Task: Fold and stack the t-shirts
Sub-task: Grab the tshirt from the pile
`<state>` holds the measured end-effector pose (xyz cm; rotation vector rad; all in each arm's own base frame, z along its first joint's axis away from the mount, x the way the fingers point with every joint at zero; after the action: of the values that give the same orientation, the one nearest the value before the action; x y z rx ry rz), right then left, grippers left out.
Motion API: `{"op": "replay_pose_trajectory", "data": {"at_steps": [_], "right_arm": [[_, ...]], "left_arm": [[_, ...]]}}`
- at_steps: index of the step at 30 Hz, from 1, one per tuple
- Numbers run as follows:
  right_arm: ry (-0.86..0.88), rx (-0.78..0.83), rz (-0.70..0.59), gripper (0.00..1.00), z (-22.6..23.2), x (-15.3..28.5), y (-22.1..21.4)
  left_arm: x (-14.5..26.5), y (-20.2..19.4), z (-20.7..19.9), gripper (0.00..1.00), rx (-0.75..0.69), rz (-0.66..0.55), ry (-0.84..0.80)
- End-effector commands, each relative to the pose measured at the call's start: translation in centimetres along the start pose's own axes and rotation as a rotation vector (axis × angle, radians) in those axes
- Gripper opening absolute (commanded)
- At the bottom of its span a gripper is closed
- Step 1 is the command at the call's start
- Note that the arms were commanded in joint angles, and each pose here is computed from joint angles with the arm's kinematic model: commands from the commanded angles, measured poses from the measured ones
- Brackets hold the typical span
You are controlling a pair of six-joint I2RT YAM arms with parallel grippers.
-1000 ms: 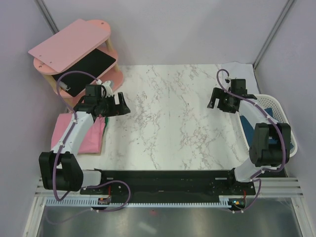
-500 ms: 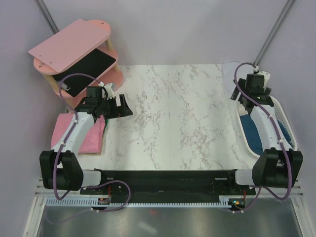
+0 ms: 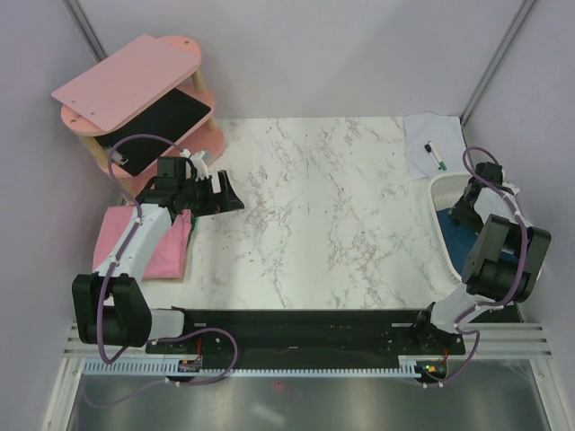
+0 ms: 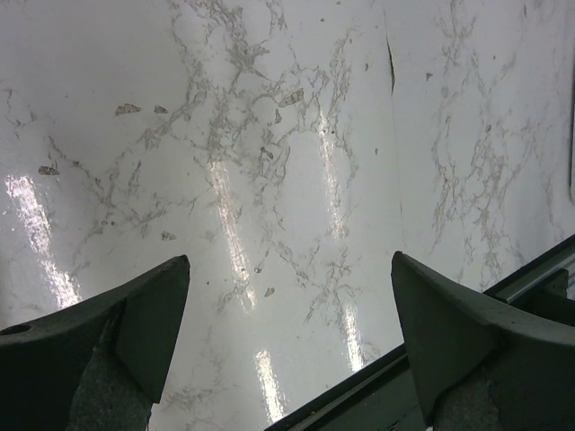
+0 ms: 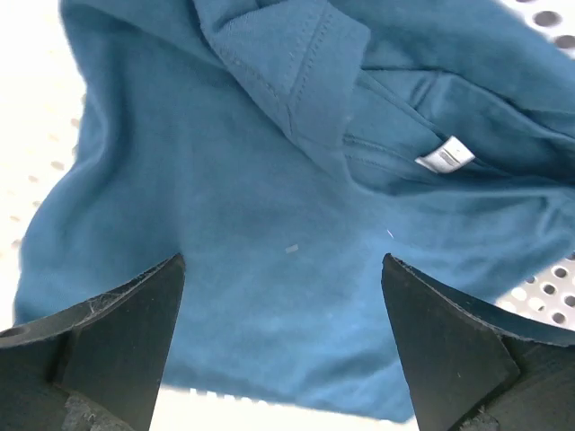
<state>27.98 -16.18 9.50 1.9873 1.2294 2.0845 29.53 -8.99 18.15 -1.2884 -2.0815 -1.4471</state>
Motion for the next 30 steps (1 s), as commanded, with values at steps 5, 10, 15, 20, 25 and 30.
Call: {"op": "replay_pose_trajectory", "data": {"at_steps": [5,10,15,20,25,30], "right_arm": [[-0.110,-0.007,-0.017,0.98,0.7,-3.3,1.3],[-0.081,-0.002,-0.002,0.91,1.6,-4.6,0.9],[0.008,0.001,0.018,0.33,3.0,-5.0,0.5],[0.095,-0.016,-0.018,0.00,3.6,-3.3,1.5],[0.248,-0.063,-0.185,0.00,3.9,2.7,5.4],[0.337,-0.074,-0.341,0.00,3.9,9.2,8.3]], "left_arm": [[0.3,0.6,-0.8,1.00,0.007,-0.022,-0.044],[0.2,0.4,-0.6,0.99,0.006,-0.019,-0.034],[0.1,0.3,-0.3,0.95,0.005,-0.017,-0.021],[0.0,0.3,-0.2,0.88,0.005,-0.016,-0.013],[-0.1,0.3,0.0,0.86,0.003,-0.014,-0.008],[-0.1,0.4,0.0,0.84,0.003,-0.015,-0.003]]}}
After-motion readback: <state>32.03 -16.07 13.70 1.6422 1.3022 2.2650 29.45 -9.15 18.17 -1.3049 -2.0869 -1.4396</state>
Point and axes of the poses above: each gripper's point midway between its finger pads, its own x axis back along the fingers, its own z axis along the line the jaws close on, y = z × x, the point moved 4 cm from there along x, back along the fingers, and after that the axes turned 4 degrees about -x, right-handed, at the moved point
